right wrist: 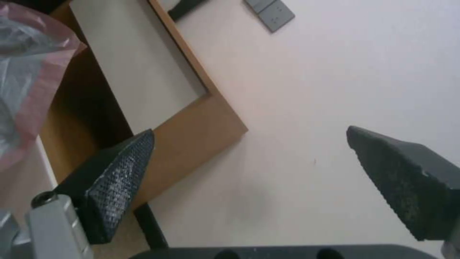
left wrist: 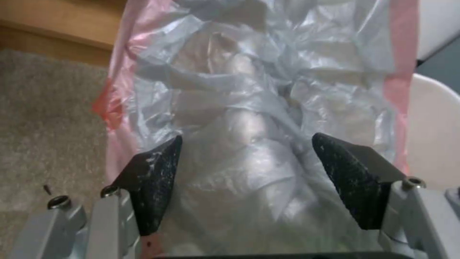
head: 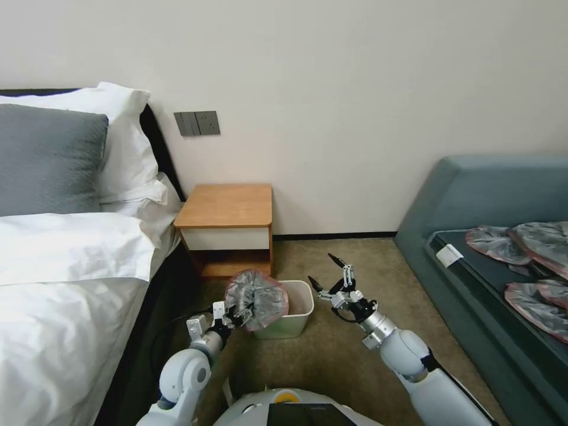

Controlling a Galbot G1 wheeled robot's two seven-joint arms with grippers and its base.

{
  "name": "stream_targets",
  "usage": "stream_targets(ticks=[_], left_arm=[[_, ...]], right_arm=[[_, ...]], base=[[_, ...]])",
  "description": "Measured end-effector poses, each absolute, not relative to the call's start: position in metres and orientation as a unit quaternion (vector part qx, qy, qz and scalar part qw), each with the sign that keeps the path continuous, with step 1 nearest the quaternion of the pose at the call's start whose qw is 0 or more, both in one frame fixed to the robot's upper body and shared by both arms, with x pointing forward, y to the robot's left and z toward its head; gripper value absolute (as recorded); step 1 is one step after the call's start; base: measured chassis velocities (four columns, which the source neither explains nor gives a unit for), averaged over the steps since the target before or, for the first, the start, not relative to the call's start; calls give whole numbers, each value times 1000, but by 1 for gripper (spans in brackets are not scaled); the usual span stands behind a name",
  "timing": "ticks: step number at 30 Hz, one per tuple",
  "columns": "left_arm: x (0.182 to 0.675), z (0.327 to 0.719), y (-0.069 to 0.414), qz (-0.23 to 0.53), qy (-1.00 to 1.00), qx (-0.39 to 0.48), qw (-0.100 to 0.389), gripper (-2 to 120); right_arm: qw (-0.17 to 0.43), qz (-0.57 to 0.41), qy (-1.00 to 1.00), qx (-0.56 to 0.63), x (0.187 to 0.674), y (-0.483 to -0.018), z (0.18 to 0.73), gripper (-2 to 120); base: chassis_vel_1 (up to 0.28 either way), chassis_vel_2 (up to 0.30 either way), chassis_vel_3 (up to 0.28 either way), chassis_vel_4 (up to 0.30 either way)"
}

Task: Pick up the garbage bag from the table and place it over the trash can.

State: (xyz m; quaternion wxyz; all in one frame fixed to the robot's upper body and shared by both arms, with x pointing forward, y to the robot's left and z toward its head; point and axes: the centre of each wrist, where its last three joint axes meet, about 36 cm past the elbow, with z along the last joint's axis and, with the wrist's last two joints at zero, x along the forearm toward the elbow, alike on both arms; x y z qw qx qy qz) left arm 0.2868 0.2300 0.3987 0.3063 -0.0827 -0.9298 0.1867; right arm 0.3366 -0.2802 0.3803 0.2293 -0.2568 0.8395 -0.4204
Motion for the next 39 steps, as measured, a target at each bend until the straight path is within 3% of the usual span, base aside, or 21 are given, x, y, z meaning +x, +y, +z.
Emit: stream_targets(ticks=[3,10,19,33,39], left_arm=[[288,395,230,185,-929,-80,310,70],[290,390,225,189,-934,-58,296,40],[286,380,224,167,-944,-52,281,12],[279,371,218,156,-955,-41,248,11],[269,370,211,153,-979,-12,134,11]], right_arm=[[232,-420,838,-261,337,-280,380,100],[232,-421,836,-263,334,-282,381,100],[237,-418,836,-264,333,-278,384,100],[240,-420,834,-265,332,-279,388,100],[216,-305,896,-240,327,-247,406,100]], base=[[0,0,0,0],[0,0,0,0],[0,0,0,0],[0,0,0,0],[0,0,0,0]])
